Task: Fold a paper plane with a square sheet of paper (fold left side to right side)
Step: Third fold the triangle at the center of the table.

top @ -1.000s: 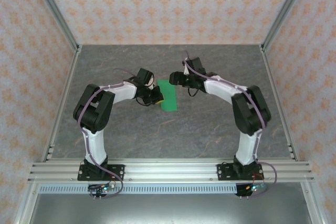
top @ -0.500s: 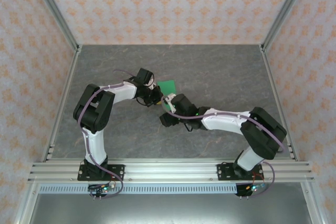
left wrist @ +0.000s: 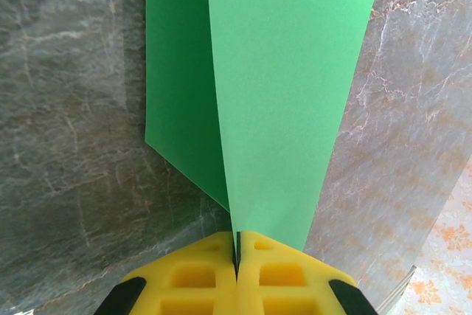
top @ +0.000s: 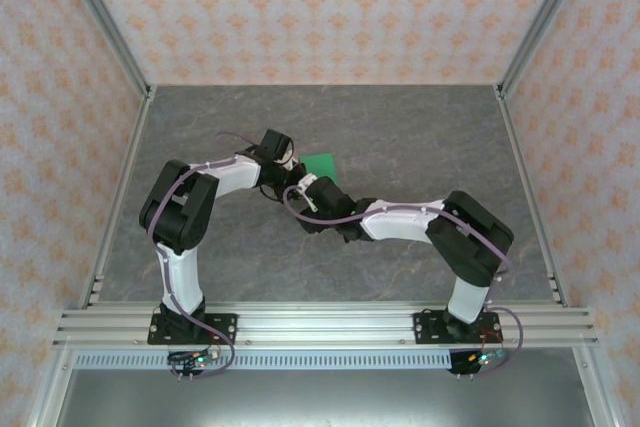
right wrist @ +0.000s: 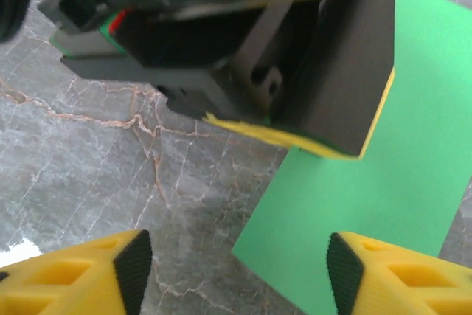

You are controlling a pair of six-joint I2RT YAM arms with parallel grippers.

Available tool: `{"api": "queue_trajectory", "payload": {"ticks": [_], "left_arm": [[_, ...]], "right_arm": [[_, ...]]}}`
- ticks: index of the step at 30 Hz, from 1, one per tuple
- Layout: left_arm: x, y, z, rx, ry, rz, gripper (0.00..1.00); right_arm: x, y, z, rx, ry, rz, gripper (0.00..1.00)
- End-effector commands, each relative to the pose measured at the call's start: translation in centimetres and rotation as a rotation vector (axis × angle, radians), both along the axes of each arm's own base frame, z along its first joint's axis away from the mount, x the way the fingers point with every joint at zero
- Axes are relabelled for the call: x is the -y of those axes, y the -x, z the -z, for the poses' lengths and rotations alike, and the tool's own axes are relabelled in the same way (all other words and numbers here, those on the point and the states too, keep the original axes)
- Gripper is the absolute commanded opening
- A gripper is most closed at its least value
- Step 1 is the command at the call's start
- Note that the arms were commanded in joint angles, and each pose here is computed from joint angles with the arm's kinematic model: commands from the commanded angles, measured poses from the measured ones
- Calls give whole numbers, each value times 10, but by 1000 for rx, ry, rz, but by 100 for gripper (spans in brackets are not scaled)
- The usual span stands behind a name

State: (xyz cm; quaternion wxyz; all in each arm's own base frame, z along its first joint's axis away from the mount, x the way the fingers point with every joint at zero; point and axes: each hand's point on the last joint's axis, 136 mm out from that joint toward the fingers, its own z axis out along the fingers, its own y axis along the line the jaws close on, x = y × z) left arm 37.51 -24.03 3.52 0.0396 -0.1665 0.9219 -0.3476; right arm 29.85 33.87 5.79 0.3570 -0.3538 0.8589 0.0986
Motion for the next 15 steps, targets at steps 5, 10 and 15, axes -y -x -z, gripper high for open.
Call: {"api": "queue_trajectory", "payload": {"ticks": [5,10,15], "left_arm": [[6,-2,-19,29,21,31,3],[6,-1,-19,29,22,37,3],[5,1,-18,29,10,48,6]], "right_arm": [[-2,-10,1,38,42,10,43],[-1,-9,2,38,50,6,13],[0,-7,1,31,51,-4,0]]}}
